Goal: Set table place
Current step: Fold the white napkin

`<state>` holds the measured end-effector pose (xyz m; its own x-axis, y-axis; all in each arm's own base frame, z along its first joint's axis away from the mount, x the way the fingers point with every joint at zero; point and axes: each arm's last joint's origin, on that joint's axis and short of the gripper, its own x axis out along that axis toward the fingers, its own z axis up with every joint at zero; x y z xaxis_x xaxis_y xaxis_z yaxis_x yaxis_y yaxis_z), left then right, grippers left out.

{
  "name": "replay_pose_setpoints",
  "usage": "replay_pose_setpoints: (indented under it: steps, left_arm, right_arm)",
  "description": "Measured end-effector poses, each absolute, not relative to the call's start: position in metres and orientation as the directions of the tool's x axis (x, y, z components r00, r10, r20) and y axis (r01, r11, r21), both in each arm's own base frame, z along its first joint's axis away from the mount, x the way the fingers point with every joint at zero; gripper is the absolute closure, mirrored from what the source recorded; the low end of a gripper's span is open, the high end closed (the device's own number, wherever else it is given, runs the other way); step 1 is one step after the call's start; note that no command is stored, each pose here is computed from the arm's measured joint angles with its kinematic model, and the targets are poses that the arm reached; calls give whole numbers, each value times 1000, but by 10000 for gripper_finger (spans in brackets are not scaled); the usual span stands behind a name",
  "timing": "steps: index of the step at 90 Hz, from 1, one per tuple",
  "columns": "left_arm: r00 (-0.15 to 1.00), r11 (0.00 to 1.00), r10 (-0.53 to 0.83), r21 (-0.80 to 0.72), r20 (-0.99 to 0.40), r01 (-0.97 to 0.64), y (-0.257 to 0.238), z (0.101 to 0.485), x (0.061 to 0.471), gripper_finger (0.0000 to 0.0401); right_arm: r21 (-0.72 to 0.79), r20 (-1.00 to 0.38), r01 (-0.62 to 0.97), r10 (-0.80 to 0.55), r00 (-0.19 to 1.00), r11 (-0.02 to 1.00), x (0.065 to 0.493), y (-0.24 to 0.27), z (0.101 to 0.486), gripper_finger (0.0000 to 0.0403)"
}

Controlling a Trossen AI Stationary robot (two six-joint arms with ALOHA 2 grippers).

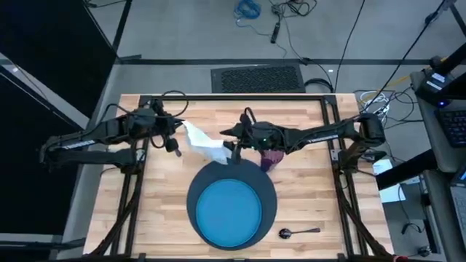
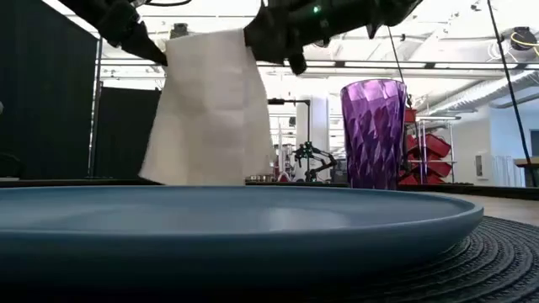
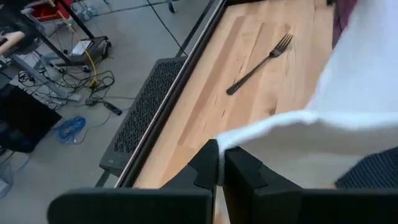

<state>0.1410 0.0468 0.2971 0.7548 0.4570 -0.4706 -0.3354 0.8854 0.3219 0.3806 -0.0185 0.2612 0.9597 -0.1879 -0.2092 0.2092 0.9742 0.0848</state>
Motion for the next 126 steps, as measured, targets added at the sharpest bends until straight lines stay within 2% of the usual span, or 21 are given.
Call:
replay_pose_setpoints:
  steps: [35,68,109,126]
  left_arm:
    - [750,882,468,298,-468,-365,47,297,140,401]
    - [725,823,568,271,-389,-500,46,307,125,401]
    - [744,807,590,202,-312,-555,47,314,128,401]
    - [746,818,574,204,-338,-538,49,310,137,401]
  right_arm:
    - [139,-148,203,-182,972,969,381,-16,268,241]
    - [201,-126,205,-182,975,958,382,-16,270,241]
    - [139,-110,183,-169,979,973,383,-11,270,241]
    - [126,-83,177,-168,982,976,383,-11,273,241]
